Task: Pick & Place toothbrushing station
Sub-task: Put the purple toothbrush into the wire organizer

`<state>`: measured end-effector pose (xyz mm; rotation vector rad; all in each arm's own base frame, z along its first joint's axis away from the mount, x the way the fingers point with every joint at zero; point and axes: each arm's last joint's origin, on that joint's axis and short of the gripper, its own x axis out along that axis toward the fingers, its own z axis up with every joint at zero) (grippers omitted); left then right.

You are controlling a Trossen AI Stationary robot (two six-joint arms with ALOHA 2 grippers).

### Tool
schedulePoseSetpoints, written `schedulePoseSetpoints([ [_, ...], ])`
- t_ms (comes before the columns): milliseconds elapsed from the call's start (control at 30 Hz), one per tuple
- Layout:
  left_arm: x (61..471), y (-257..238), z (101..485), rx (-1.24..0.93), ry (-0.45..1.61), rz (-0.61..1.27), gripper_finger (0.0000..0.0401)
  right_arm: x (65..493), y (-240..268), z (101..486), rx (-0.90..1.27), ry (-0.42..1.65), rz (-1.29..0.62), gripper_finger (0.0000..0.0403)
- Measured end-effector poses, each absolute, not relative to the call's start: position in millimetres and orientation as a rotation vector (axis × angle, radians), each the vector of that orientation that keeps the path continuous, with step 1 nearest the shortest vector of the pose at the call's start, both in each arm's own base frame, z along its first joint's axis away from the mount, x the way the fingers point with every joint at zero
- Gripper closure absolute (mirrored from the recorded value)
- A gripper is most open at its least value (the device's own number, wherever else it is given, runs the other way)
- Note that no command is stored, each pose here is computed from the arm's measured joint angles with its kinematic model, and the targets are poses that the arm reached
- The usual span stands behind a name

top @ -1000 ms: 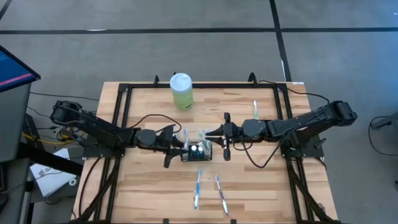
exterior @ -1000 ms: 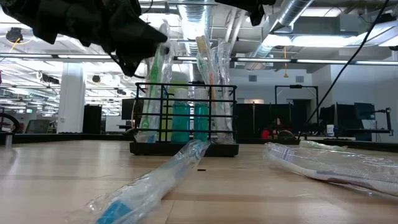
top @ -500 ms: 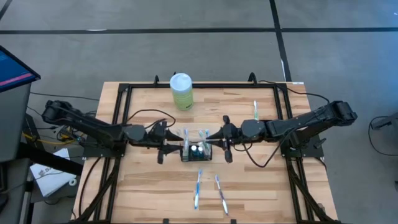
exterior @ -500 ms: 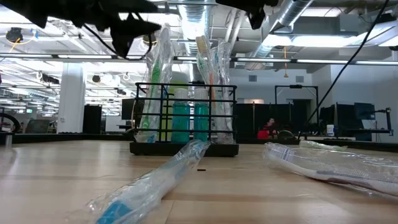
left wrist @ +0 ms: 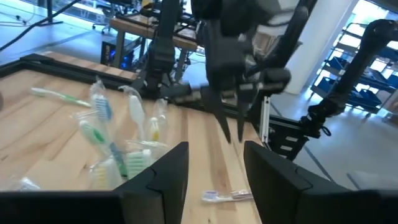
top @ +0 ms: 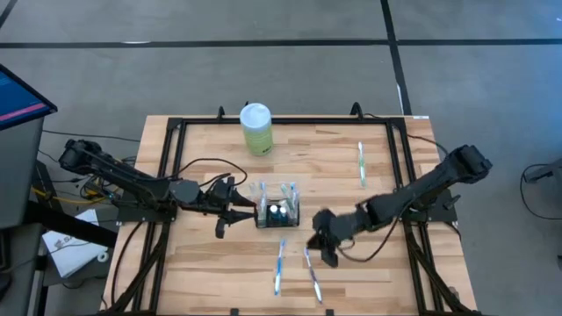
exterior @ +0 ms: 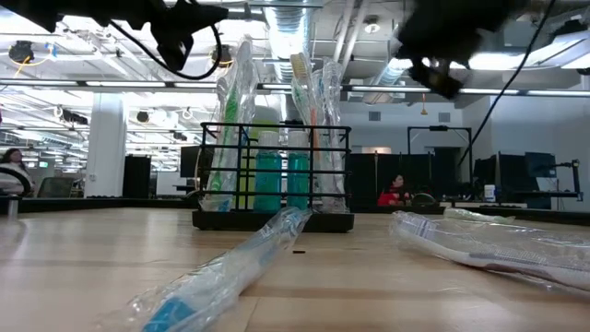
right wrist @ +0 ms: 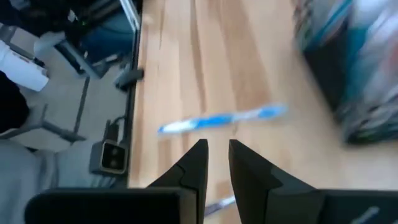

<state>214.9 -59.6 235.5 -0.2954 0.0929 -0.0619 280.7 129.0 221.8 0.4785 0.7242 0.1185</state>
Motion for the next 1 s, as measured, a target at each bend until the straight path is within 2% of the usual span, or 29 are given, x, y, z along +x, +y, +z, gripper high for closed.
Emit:
schedulePoseSetpoints([
  [400,213.9,-61.8,237.6,-0.301,0.079,-0.076,0.0254,286.8,161.8,148.0,0.645,0.99,-0.052,0.0346],
  [567,213.9,-61.8,238.3,-0.303,0.072,-0.077,0.0254,290.0,163.5,144.3,0.676,1.064,-0.083,0.0334],
  [833,213.8,-62.6,239.7,-0.307,0.058,-0.081,0.0254,292.3,163.6,145.9,0.663,1.029,-0.115,0.029],
  [1000,213.8,-62.6,239.7,-0.307,0.058,-0.081,0.0254,295.8,167.1,137.4,0.668,1.024,-0.108,0.028],
])
